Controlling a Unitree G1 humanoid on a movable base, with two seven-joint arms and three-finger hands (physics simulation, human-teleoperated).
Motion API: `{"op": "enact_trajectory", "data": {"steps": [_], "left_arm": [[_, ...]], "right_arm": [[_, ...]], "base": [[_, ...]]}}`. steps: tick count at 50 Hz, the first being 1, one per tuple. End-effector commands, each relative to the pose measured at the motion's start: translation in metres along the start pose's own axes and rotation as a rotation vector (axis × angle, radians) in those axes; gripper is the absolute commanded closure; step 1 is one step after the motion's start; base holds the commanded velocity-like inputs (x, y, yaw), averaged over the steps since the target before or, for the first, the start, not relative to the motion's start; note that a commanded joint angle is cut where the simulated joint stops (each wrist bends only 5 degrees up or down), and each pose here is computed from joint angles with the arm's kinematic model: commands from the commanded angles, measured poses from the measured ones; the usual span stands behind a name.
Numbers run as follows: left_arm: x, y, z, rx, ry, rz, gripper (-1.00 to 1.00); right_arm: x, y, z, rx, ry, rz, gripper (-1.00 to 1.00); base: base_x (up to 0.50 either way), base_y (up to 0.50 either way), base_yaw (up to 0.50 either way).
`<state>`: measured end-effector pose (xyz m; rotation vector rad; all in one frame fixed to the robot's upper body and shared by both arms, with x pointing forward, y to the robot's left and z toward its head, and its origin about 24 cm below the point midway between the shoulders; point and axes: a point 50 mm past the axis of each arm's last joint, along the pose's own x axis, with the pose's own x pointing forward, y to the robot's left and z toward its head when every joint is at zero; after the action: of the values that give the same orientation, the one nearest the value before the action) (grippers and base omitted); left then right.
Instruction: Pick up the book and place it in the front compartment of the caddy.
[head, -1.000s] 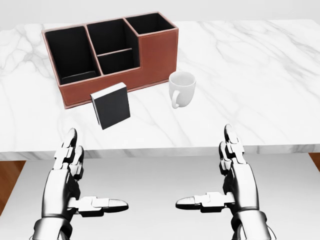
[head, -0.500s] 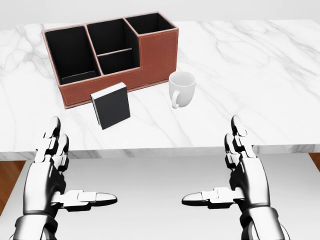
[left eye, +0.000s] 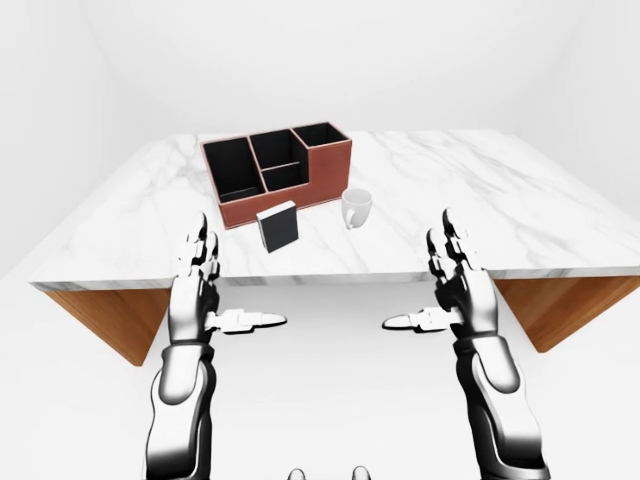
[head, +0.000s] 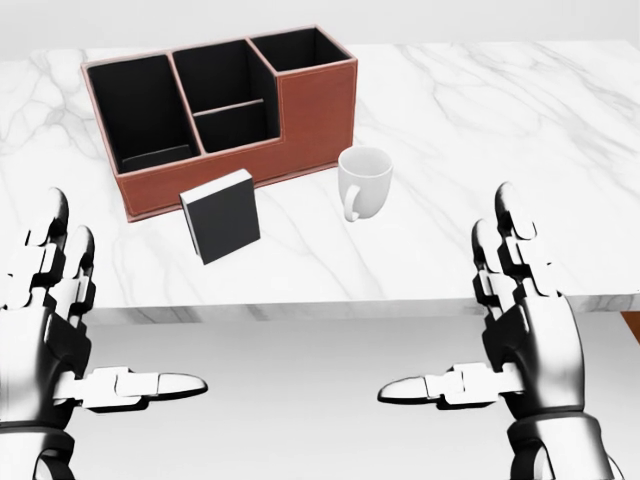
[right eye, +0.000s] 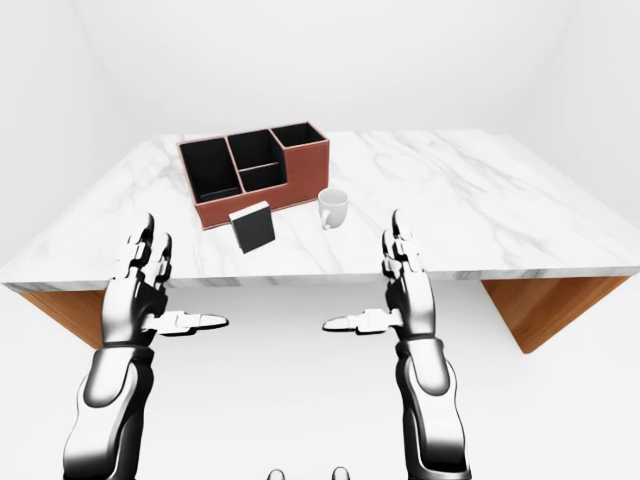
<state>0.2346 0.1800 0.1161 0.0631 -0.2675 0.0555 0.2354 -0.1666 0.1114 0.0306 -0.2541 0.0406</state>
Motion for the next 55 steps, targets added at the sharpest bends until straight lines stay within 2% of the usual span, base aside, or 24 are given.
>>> {"op": "enact_trajectory", "data": {"steps": [1,21,28,50,55], "left_arm": [[0.001,0.0011,0.0082,0.008,-0.036,-0.002,-0.98],[0.0004,0.0015,0.0109,0.012,-0.047,-0.003,-0.98],[0.0002,0.0011,0.0101,0.013,-0.043,-0.005,-0.98],[0.0006,0.001,0.0085,0.013,-0.037,-0.009,-0.98],[0.0005,0.001,0.0081,0.013,-0.035,-0.009,-0.99]], "right_arm": [[-0.0056,0.0045,0.0235,0.013,-0.098,0.053,-1.0],[-0.0056,0.0043,0.0245,0.022,-0.104,0.047,-1.0],[-0.0086,0.0038,0.0272,0.037,-0.114,0.056,-1.0],[-0.0075,0.0031,0.0268,0.032,-0.113,0.041,-1.0],[-0.0013,-0.0005,0.027,0.017,-0.118,-0.006,-1.0]], "base": [[0.5,0.0,0.0],[0.49,0.0,0.0],[0.0,0.05,0.0],[0.0,0.5,0.0],[0.0,0.18,0.0]]}}
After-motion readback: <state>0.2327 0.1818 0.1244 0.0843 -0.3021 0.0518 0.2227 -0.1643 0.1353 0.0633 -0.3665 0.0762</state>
